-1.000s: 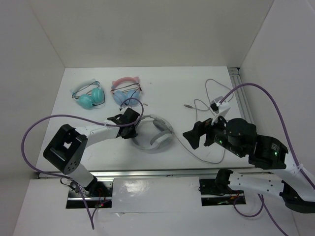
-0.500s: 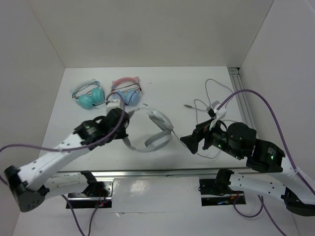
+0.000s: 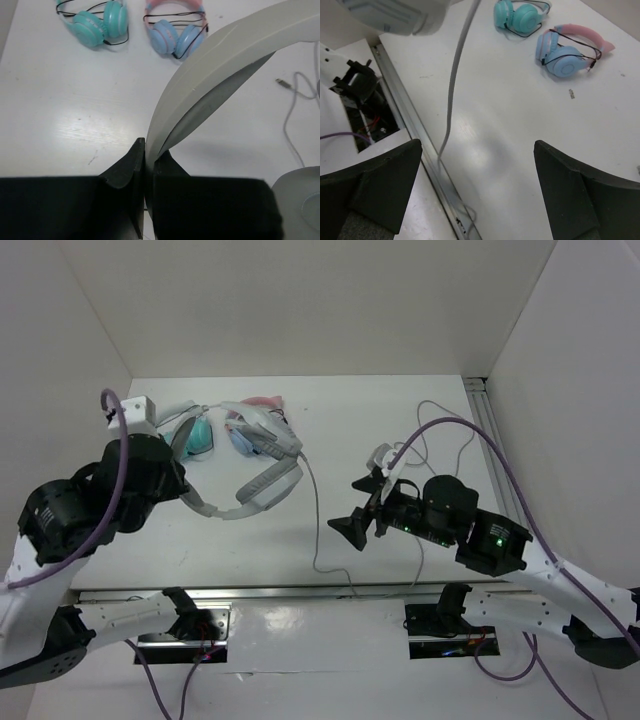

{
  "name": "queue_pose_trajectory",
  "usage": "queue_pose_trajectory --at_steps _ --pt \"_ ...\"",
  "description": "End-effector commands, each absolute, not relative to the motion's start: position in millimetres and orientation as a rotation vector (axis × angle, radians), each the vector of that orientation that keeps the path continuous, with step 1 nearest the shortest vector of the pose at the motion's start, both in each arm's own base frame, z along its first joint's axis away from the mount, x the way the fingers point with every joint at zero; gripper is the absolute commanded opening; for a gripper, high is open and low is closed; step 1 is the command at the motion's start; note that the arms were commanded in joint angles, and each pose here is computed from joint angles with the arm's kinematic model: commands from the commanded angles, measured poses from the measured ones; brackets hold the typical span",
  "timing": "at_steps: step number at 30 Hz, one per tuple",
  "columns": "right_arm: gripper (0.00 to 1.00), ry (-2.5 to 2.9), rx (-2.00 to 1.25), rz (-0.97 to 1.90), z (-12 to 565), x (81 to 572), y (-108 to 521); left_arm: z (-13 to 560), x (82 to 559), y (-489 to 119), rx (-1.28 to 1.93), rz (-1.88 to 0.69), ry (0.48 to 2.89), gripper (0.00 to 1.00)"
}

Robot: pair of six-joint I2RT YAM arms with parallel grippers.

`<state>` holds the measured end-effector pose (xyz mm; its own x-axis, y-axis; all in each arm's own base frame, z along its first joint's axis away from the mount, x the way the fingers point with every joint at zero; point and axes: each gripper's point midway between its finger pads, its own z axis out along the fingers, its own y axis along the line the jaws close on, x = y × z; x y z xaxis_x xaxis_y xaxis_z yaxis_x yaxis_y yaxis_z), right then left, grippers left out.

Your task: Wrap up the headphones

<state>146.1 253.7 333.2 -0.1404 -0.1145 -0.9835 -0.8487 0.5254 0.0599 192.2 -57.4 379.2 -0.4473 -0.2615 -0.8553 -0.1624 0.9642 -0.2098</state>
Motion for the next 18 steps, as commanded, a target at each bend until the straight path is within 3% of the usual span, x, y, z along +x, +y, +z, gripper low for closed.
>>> queue_pose_trajectory --at_steps 1,6,18 --pt "1.00 1.478 -0.775 0.719 370 164 251 389 196 -50 -0.324 -0.066 2.028 0.00" --pt "1.00 1.485 -0.756 0.644 356 178 251 407 194 -45 -0.323 -0.092 1.997 0.00" --pt "0.97 1.399 -0.794 0.874 331 164 297 421 196 -50 -0.312 -0.153 1.995 0.00"
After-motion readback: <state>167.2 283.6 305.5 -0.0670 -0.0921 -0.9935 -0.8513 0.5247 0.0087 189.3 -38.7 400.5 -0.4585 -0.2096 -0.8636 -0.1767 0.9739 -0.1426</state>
